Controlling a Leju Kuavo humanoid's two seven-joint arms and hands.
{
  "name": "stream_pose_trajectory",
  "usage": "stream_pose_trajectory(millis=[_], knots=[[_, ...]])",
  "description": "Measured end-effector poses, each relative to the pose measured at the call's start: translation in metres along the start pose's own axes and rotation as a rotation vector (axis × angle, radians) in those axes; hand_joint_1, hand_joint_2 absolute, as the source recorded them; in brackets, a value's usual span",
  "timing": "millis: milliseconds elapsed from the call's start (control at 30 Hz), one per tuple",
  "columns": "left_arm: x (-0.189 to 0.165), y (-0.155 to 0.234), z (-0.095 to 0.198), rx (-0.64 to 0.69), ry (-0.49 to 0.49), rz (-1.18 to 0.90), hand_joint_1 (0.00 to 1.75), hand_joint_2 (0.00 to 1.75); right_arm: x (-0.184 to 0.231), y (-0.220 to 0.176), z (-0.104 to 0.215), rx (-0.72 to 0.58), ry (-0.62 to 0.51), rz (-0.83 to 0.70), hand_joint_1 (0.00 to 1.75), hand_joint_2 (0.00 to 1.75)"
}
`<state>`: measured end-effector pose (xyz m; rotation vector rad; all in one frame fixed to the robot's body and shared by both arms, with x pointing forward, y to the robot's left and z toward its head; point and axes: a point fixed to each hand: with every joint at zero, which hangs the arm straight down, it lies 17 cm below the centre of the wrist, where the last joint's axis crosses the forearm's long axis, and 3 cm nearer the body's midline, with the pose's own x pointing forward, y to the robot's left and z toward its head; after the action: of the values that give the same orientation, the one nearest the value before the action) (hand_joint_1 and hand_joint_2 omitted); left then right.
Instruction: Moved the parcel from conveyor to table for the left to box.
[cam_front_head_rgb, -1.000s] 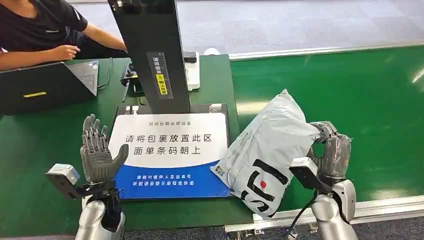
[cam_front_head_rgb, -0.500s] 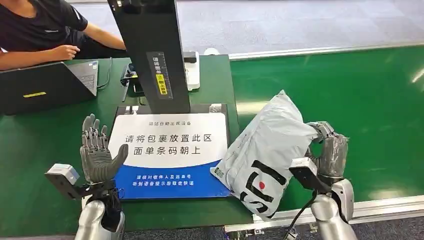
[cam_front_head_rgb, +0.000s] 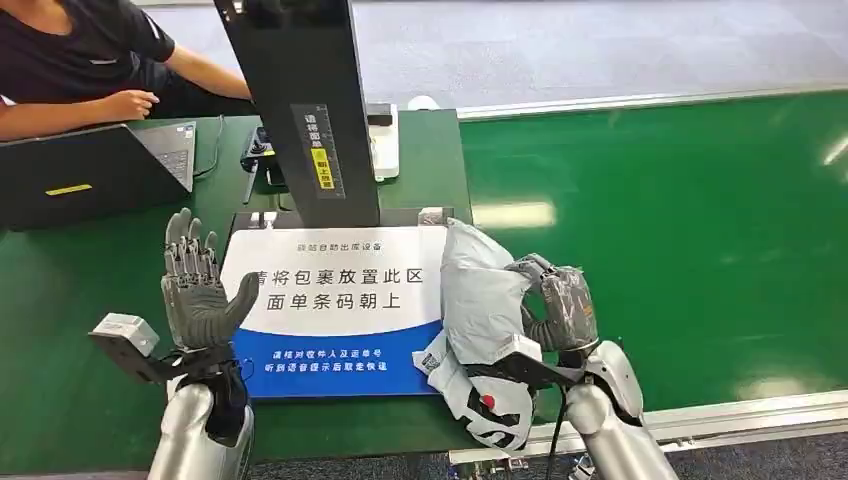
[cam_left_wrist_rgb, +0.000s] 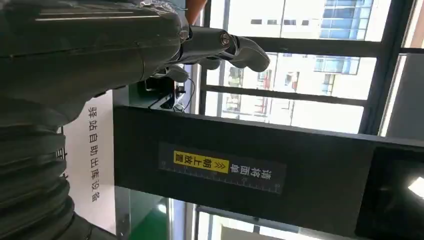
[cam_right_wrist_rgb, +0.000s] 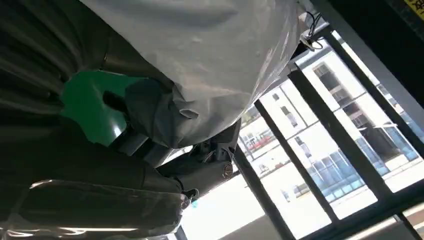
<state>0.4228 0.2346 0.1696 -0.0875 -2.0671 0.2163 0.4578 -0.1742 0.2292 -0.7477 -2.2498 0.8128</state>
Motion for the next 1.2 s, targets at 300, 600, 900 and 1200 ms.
stream_pose_trajectory(millis=[300, 600, 900, 1200], knots=[[0.004, -0.015, -0.008, -0.03, -0.021, 0.016, 0.0, 1.75, 0.016, 0.001, -0.06, -0.005, -0.074, -0.021, 1.75, 1.75], [0.007, -0.028, -0.015, -0.049, -0.032, 0.029, 0.0, 1.75, 0.065, -0.029, -0.165, -0.069, -0.188, -0.021, 1.75, 1.75], [0.006, -0.031, -0.019, -0.054, -0.032, 0.03, 0.0, 1.75, 0.095, -0.036, -0.193, -0.054, -0.239, -0.068, 1.75, 1.75], [0.005, -0.03, -0.019, -0.056, -0.03, 0.028, 0.0, 1.75, 0.108, -0.029, -0.194, -0.026, -0.247, -0.198, 1.75, 1.75]])
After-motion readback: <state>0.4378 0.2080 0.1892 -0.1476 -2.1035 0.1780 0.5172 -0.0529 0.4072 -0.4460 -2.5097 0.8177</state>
